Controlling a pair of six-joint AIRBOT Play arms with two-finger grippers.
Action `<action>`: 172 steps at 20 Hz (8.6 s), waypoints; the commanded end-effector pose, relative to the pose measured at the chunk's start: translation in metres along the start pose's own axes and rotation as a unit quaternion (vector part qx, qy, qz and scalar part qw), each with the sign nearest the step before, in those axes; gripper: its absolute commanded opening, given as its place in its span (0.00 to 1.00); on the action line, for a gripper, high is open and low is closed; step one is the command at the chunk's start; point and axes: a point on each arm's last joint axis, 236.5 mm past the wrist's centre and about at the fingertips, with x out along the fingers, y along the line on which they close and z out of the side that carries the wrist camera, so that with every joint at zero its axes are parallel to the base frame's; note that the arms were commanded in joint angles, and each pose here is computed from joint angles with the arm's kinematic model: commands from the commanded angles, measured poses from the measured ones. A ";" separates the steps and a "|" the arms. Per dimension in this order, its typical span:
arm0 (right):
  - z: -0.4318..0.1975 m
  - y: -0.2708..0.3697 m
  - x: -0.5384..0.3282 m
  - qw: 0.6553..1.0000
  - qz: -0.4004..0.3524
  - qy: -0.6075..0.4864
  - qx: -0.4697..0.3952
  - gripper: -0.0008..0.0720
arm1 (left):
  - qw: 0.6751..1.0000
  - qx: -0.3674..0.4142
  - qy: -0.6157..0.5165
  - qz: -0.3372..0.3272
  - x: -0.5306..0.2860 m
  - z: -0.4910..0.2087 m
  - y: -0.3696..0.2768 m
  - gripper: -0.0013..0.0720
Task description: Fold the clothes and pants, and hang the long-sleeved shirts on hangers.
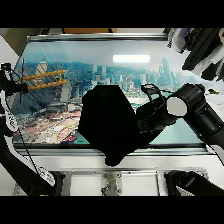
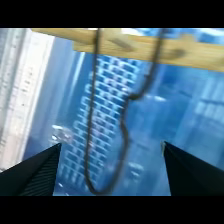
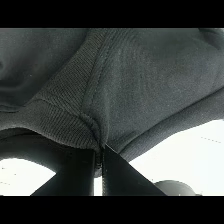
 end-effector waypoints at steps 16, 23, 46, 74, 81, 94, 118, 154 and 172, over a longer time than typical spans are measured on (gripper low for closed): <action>0.000 0.000 0.001 1.000 -0.001 0.002 0.000 0.04 | 1.000 0.021 0.003 0.013 0.063 -0.014 -0.003 1.00; 0.000 0.000 0.001 1.000 -0.001 0.002 0.000 0.04 | 1.000 0.021 0.008 0.013 0.063 -0.016 -0.002 0.52; 0.000 0.000 0.001 1.000 -0.001 0.002 0.000 0.04 | 0.996 0.012 -0.083 0.023 -0.066 0.041 0.010 0.03; 0.000 0.000 0.001 1.000 -0.001 0.002 0.000 0.04 | 0.697 0.528 -0.153 -0.460 -0.440 -0.133 -0.254 0.04; 0.000 0.000 0.002 1.000 -0.001 0.003 0.000 0.04 | 0.637 0.588 -0.126 -0.482 -0.406 -0.183 -0.240 0.04; 0.003 0.001 0.003 1.000 0.001 -0.001 0.001 0.04 | 0.623 0.573 -0.096 -0.524 -0.341 -0.269 -0.189 0.03; 0.046 -0.033 -0.028 0.991 0.016 -0.077 0.111 0.04 | 0.561 0.608 -0.038 -0.560 -0.349 -0.319 -0.220 0.03; 0.039 -0.041 -0.090 0.982 0.010 -0.141 0.126 0.04 | 0.582 0.617 0.020 -0.529 -0.331 -0.330 -0.253 0.03; 0.055 -0.033 -0.097 0.977 0.031 -0.178 0.114 0.04 | 0.599 0.563 -0.079 -0.563 -0.362 -0.306 -0.314 0.03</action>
